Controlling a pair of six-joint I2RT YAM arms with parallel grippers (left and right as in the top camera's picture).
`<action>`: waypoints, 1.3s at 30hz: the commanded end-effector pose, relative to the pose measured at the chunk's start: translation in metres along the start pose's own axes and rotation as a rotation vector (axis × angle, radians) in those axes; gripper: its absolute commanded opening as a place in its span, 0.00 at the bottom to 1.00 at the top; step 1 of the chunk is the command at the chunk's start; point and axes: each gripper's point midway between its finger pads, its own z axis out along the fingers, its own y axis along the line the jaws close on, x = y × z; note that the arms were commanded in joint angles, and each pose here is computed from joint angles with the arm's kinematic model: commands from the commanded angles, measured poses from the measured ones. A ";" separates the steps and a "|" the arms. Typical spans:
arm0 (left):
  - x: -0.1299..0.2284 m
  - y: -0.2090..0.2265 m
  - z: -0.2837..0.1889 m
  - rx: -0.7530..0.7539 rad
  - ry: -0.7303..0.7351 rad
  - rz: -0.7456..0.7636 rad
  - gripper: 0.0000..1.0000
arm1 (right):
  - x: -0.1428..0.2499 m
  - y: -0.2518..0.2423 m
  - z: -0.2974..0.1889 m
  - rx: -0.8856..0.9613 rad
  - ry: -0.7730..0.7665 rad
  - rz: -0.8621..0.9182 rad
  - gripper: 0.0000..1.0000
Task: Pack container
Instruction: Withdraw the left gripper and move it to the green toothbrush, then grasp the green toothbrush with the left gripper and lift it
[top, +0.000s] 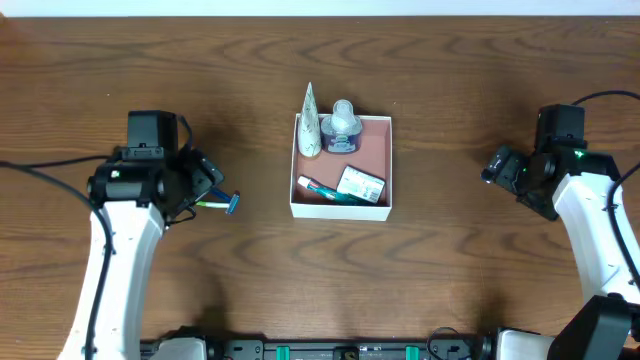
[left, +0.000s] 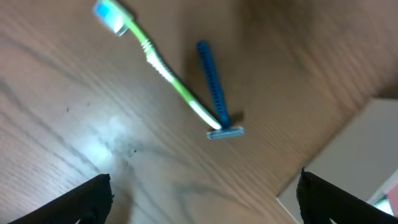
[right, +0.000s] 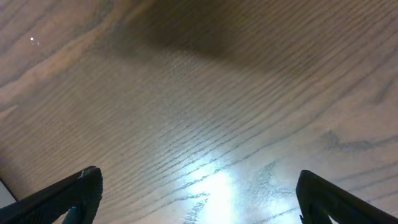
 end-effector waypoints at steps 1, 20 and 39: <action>0.003 0.016 0.020 -0.078 0.045 -0.160 0.95 | -0.005 -0.001 -0.002 0.002 -0.011 -0.006 0.99; 0.027 0.028 0.093 -0.211 0.301 -0.371 0.92 | -0.005 -0.001 -0.002 0.001 -0.010 -0.006 0.99; 0.028 0.045 0.121 -0.238 0.391 -0.441 0.92 | -0.005 -0.001 -0.002 0.001 -0.011 -0.006 0.99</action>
